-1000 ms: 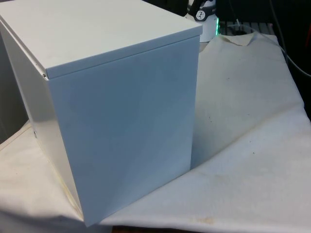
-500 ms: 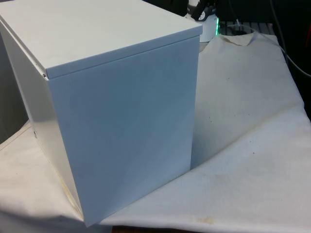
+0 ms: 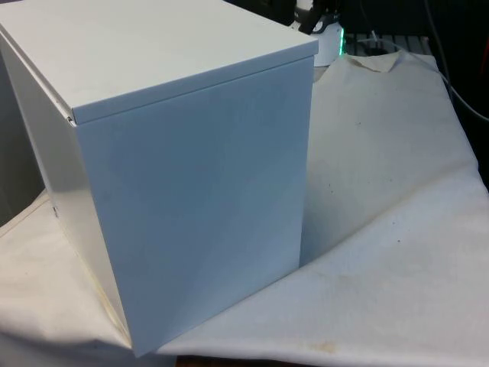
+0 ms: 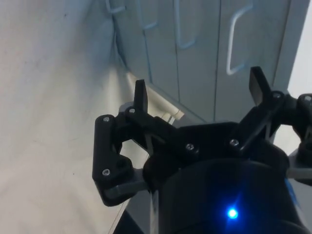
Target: Open the drawer, then close it.
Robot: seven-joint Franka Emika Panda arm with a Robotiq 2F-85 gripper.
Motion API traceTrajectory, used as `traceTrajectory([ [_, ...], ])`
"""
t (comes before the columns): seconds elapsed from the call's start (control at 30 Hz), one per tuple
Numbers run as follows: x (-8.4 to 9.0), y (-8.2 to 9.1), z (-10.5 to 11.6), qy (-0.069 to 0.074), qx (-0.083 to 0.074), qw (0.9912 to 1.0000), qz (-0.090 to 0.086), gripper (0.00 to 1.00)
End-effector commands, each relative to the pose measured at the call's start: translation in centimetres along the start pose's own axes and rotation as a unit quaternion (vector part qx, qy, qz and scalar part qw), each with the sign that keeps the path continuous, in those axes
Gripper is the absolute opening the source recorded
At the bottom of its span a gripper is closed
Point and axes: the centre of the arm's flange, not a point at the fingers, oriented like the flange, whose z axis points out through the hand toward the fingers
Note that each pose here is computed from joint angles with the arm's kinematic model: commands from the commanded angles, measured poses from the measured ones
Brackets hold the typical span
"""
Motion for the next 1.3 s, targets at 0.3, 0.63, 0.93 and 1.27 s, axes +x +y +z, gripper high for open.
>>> traceTrajectory([
  [0.3, 0.2, -0.2, 0.5, 0.027, -0.008, 0.99960, 0.003, 1.00],
  [0.63, -1.1, -0.4, 2.2, 0.030, -0.028, 0.99912, -0.008, 1.00],
  [0.93, -1.2, -0.4, 2.5, 0.028, -0.043, 0.99864, -0.008, 1.00],
  [1.27, -1.0, -0.9, 4.2, 0.029, -0.043, 0.99865, 0.001, 1.00],
])
